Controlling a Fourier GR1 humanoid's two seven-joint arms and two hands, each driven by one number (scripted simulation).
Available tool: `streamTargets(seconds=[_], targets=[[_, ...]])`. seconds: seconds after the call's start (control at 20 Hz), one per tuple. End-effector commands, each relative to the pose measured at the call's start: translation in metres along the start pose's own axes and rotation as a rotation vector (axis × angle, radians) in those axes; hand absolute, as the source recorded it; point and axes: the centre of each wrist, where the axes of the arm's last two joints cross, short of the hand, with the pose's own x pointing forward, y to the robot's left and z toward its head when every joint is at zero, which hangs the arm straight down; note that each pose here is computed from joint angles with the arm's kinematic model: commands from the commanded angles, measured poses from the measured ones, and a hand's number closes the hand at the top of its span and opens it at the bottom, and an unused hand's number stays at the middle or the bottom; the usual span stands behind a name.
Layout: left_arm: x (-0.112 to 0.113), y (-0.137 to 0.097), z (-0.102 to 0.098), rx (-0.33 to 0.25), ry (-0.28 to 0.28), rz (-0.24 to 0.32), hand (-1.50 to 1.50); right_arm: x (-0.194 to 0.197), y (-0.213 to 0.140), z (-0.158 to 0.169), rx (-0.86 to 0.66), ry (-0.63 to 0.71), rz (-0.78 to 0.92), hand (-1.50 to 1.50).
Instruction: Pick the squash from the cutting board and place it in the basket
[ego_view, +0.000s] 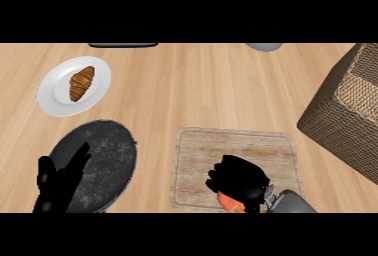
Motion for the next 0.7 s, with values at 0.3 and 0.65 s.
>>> streamTargets(seconds=[0.3,0.65], targets=[[-0.027,0.014,0.022,0.114,0.078,0.064,0.0,-0.033,0.061,0.198,-0.045,0.067,-0.023,1.5],[-0.022,0.017,0.028,0.122,0.047,0.068,0.0,-0.015,0.086,0.226,-0.426,-0.009,-0.627,1.5]])
